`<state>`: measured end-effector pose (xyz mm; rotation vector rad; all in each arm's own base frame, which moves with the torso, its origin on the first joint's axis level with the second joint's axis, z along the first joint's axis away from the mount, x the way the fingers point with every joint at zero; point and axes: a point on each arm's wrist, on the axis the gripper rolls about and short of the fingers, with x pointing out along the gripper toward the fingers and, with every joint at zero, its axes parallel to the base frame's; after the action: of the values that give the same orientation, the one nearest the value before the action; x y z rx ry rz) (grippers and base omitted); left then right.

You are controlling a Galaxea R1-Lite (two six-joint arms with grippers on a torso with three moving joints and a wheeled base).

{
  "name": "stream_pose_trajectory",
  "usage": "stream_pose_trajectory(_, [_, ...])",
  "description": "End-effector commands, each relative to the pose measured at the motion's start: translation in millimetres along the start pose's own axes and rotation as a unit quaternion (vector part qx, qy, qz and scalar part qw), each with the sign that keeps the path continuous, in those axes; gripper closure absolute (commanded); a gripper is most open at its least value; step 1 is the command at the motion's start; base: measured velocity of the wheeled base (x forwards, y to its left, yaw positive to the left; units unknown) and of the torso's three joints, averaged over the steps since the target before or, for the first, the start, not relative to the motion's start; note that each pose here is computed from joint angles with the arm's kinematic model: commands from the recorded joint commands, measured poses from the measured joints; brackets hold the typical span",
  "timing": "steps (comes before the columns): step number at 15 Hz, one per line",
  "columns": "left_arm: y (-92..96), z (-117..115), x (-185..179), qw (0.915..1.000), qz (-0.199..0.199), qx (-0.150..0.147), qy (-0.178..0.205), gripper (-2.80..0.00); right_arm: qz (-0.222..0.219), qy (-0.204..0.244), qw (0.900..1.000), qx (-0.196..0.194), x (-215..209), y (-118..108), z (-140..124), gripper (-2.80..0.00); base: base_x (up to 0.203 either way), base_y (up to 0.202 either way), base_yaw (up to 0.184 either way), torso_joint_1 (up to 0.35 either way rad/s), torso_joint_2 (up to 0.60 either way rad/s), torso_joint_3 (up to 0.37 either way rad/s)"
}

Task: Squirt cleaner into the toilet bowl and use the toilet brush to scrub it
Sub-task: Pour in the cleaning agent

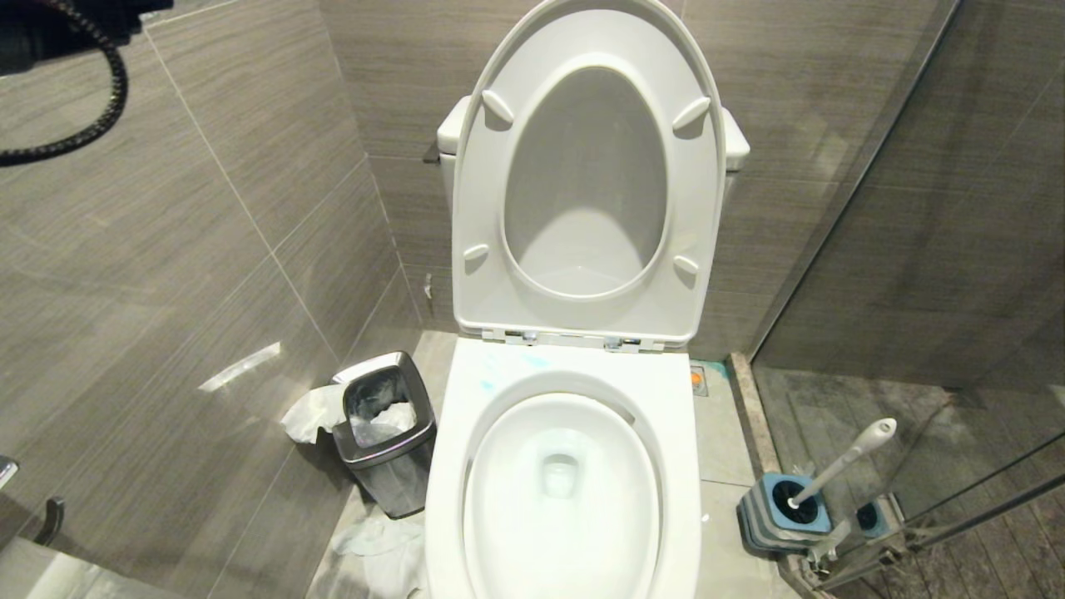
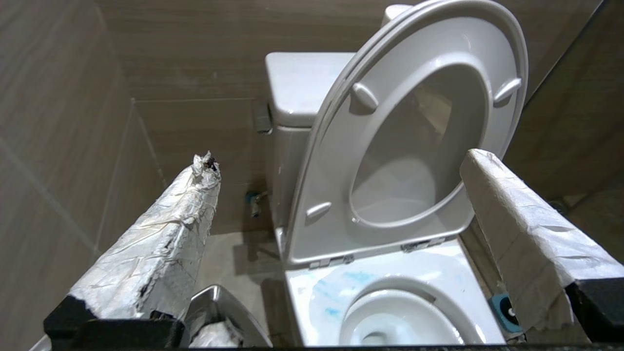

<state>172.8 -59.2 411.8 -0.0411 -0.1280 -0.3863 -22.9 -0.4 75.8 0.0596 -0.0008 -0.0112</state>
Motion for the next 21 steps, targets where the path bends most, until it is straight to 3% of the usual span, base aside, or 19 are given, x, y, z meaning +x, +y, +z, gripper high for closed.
stream_pose_trajectory(1, [-2.3, 6, -43, 0.9997, 0.007, 0.006, -0.025, -2.80, 0.000, 0.001, 1.000, 0.000, 0, 0, 0, 0.00, 0.000, 0.000, 0.000, 0.000, 0.00, 0.000])
stream_pose_trajectory(12, [-1.5, 5, -28, 0.9992, 0.005, 0.002, -0.040, -2.80, 0.000, 0.000, 1.000, 0.000, 0, 0, 0, 0.00, 0.000, 0.000, 0.000, 0.000, 0.00, 0.000])
stream_pose_trajectory(13, [-1.3, 4, -27, 0.9993, 0.005, 0.002, -0.038, 0.00, 0.000, 0.001, 1.000, 0.000, 0, 0, 0, 0.00, 0.000, 0.000, 0.000, 0.000, 0.00, 0.000])
stream_pose_trajectory(17, [-1.2, 0, -18, 0.9996, 0.004, 0.002, -0.029, 0.00, 0.000, 0.001, 1.000, 0.000, 0, 0, 0, 0.00, 0.000, 0.000, 0.000, 0.000, 0.00, 0.000])
stream_pose_trajectory(21, [-3.1, 6, -19, 0.9988, 0.002, 0.005, -0.048, 0.00, 0.001, 0.001, 1.000, 0.000, 0, 0, 0, 0.00, 0.000, 0.000, 0.000, 0.000, 0.00, 0.000])
